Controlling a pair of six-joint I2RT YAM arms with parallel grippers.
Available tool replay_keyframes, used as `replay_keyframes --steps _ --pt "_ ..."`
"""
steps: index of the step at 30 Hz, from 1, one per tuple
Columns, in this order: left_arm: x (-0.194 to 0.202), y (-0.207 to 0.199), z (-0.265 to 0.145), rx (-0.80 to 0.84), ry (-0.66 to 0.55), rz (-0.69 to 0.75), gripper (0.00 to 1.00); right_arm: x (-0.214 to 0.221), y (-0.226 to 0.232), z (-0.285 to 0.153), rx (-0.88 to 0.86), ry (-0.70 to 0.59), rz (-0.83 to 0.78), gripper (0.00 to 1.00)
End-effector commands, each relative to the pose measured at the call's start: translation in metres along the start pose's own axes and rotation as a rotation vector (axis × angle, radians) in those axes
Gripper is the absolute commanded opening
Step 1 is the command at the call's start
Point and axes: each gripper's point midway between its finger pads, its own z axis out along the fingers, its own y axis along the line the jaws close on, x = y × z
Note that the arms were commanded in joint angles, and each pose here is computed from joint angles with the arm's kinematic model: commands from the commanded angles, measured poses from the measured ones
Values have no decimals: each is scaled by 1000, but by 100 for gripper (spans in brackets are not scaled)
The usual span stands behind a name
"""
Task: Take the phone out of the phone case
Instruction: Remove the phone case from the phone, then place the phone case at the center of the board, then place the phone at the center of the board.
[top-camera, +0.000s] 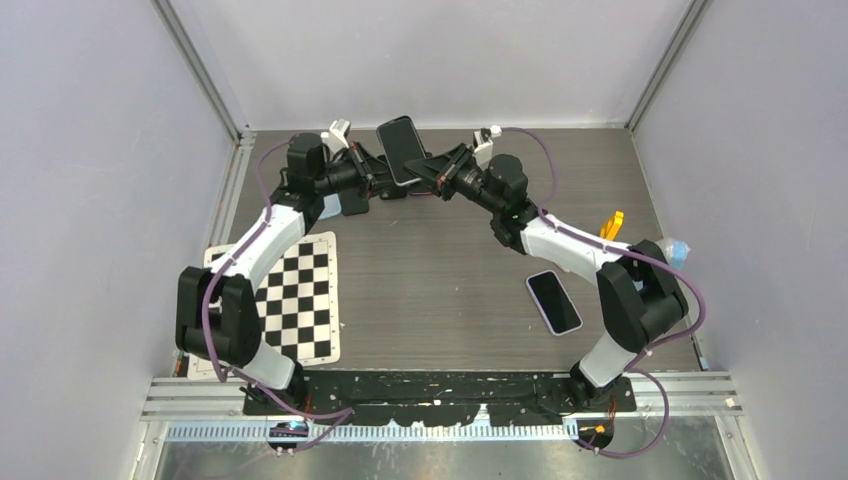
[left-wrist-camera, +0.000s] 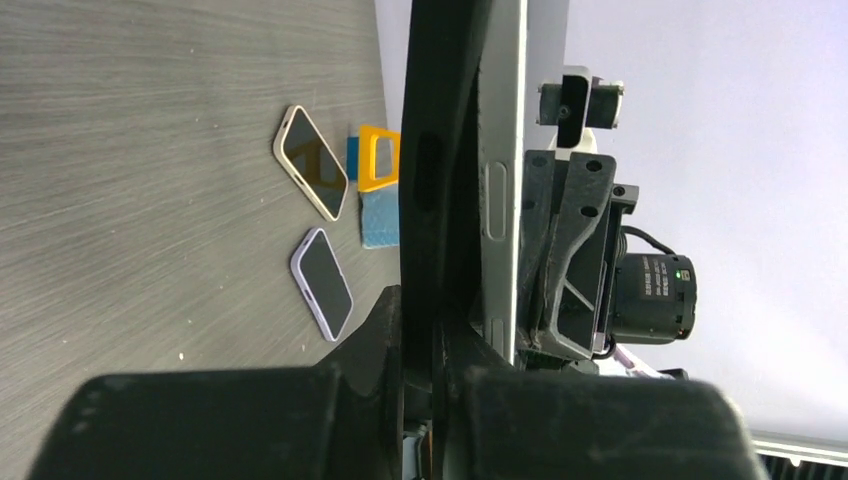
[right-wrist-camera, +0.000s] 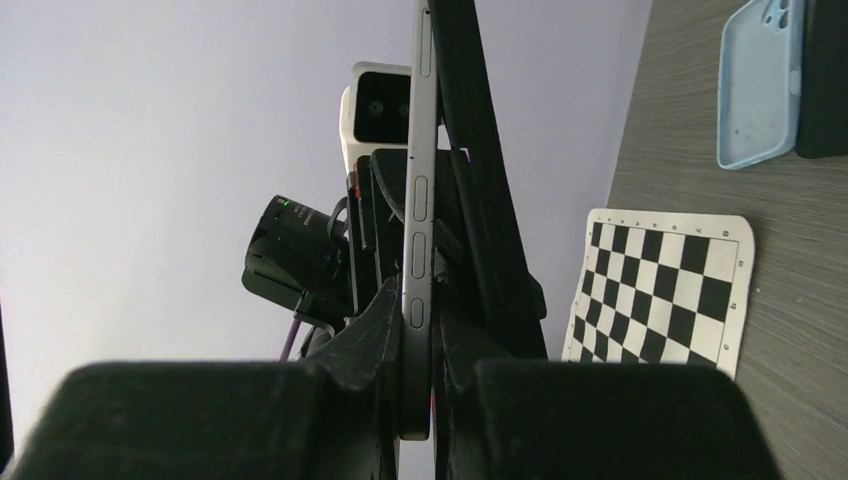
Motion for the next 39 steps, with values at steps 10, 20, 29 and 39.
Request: replay_keyframes --steps 10,20,29,39 --pt "-26 6 34 62 -46 94 0 -30 71 -72 -161 -70 -174 1" --pt "17 76 117 -83 167 190 0 -128 -24 -142 334 -380 -230 1" --pt "31 144 188 -244 245 211 0 -172 -114 -133 598 -348 -284 1" --pt "27 210 219 -493 298 90 18 -210 -190 -110 699 -281 -284 1"
